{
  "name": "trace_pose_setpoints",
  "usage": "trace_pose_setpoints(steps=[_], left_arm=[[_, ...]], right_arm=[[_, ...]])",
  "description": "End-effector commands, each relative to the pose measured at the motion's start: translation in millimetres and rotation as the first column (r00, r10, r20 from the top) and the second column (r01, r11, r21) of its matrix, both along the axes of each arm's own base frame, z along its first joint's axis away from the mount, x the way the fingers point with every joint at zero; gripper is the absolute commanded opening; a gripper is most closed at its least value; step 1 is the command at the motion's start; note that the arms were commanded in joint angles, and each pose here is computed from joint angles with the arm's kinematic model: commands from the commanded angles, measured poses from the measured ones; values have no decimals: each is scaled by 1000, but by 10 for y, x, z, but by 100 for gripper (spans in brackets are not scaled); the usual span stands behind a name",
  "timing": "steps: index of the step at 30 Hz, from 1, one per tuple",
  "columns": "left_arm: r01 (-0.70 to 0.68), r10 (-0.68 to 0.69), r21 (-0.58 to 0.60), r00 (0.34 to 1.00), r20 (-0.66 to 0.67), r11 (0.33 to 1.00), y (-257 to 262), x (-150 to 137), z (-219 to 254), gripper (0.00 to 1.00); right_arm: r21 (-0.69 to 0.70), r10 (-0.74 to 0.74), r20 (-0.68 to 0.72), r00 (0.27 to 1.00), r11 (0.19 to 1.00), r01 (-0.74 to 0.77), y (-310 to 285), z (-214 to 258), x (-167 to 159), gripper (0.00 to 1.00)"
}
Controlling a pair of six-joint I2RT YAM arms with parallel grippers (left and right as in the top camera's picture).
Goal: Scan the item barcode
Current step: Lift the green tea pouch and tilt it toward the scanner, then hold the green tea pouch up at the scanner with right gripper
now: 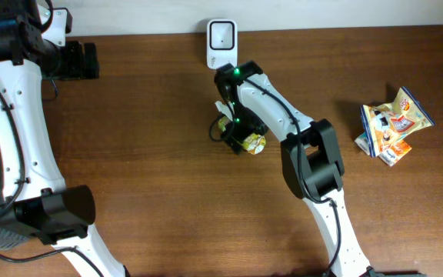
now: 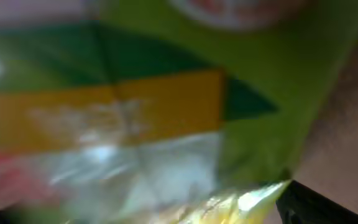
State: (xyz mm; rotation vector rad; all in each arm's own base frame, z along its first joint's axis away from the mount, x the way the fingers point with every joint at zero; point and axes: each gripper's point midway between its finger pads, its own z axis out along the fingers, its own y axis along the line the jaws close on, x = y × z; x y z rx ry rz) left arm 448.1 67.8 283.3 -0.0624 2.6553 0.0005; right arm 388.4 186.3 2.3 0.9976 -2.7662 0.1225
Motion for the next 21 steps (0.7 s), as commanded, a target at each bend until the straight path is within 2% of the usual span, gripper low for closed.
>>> trace_pose_setpoints(steps=[1, 2, 3, 5, 6, 9, 11, 15, 19, 21], left_arm=[[6, -6, 4, 1000, 1, 1000, 28, 0, 0, 99], [6, -6, 4, 1000, 1, 1000, 28, 0, 0, 99], [6, -6, 4, 1000, 1, 1000, 28, 0, 0, 99], [6, -6, 4, 1000, 1, 1000, 28, 0, 0, 99], [6, -6, 4, 1000, 1, 1000, 28, 0, 0, 99], [6, -6, 4, 1000, 1, 1000, 28, 0, 0, 99], [6, -6, 3, 1000, 1, 1000, 27, 0, 0, 99], [6, -6, 4, 1000, 1, 1000, 28, 0, 0, 99], [5, -5, 3, 1000, 1, 1000, 28, 0, 0, 99], [6, -6, 4, 1000, 1, 1000, 28, 0, 0, 99]], right_arm=[[-46, -3, 56, 998, 999, 6, -228, -15, 151, 99], [-43, -12, 62, 998, 999, 15, -253, -18, 179, 84], [-42, -20, 64, 998, 999, 23, -282, -16, 194, 57], [-19, -32, 52, 998, 999, 33, -265, -21, 182, 22], [13, -41, 37, 998, 999, 41, -215, -24, 159, 17], [215, -74, -44, 996, 973, 82, 154, 44, 59, 19], [413, -38, -122, 992, 907, 85, 507, 322, -37, 22], [730, 47, -214, 976, 671, 128, 1071, 1208, -190, 23], [894, 80, -185, 979, 427, 134, 1297, 2127, -178, 24], [903, 16, -229, 973, 378, 206, 1262, 2402, -103, 26]])
